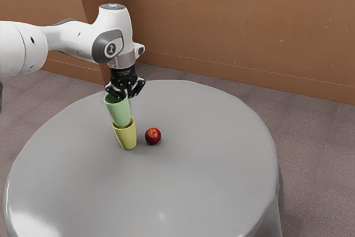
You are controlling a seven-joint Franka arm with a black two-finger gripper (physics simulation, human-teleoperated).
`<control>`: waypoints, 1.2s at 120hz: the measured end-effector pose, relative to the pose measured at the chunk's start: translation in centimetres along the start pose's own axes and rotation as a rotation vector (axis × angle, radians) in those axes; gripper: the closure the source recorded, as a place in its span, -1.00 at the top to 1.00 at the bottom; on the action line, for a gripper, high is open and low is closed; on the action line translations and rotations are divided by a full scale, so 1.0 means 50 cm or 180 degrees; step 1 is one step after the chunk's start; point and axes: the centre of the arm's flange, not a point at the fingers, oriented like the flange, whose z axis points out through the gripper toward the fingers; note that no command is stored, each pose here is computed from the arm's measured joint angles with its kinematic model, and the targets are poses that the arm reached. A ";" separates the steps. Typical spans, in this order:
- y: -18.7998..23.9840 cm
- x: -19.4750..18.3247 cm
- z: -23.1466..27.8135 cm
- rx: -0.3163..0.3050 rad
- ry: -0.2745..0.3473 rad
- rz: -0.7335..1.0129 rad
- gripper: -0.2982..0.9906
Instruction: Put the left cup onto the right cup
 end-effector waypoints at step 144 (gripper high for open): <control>-0.042 -0.065 -0.249 -0.0211 0.0273 0.0169 0.52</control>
